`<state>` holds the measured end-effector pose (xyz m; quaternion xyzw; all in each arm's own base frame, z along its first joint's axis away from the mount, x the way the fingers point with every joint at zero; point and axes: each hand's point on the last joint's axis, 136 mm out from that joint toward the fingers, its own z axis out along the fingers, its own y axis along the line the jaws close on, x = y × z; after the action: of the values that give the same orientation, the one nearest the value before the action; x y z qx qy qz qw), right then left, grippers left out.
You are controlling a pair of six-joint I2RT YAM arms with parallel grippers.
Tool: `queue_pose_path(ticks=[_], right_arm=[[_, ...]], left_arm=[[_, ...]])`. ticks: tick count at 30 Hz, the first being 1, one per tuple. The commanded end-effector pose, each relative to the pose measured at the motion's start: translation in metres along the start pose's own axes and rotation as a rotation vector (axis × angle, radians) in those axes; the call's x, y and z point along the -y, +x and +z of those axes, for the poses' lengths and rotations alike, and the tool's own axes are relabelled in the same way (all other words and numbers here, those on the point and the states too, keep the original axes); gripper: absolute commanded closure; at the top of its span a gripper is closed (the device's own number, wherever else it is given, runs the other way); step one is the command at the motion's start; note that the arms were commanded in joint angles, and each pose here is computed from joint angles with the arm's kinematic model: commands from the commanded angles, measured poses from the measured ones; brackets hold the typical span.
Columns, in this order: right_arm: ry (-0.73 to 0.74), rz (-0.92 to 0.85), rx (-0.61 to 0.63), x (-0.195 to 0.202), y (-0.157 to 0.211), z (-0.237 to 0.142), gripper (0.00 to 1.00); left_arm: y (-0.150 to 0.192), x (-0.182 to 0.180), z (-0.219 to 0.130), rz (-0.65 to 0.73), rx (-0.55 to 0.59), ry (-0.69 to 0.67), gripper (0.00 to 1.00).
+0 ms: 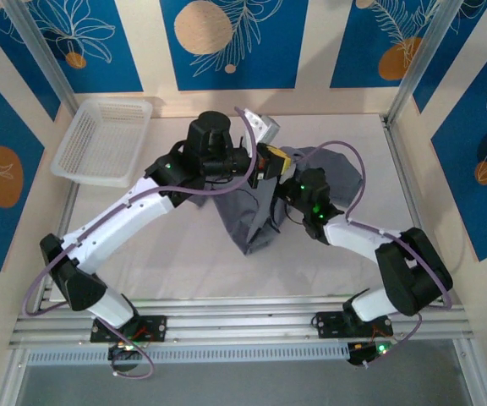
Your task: Fold the inside-out t-shirt
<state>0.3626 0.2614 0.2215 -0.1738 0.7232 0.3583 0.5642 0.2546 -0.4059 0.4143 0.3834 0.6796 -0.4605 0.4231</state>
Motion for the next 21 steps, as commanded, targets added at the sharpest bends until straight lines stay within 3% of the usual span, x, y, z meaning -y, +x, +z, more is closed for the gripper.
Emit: queue_pose_path(ticks=[1, 7, 11, 13, 17, 21], right_arm=[[0.057, 0.082, -0.089, -0.001, 0.044, 0.005, 1.0], [-0.024, -0.252, -0.035, -0.063, 0.068, -0.006, 1.0], [-0.054, -0.399, -0.026, -0.081, 0.059, -0.006, 1.0], [-0.032, -0.318, -0.078, -0.069, 0.055, 0.001, 1.0], [-0.072, 0.161, -0.281, -0.015, 0.076, 0.013, 1.0], [-0.038, 0.299, -0.436, 0.001, 0.128, 0.018, 1.0]], left_arm=[[-0.035, 0.014, -0.001, -0.015, 0.079, 0.043, 1.0], [-0.06, -0.022, 0.012, -0.06, 0.118, -0.137, 1.0], [-0.068, -0.019, 0.018, -0.077, 0.135, -0.104, 1.0], [-0.073, -0.009, 0.019, -0.08, 0.149, -0.046, 1.0], [-0.088, 0.023, 0.011, -0.029, 0.194, 0.057, 1.0], [-0.108, 0.043, -0.008, 0.071, 0.257, 0.049, 1.0]])
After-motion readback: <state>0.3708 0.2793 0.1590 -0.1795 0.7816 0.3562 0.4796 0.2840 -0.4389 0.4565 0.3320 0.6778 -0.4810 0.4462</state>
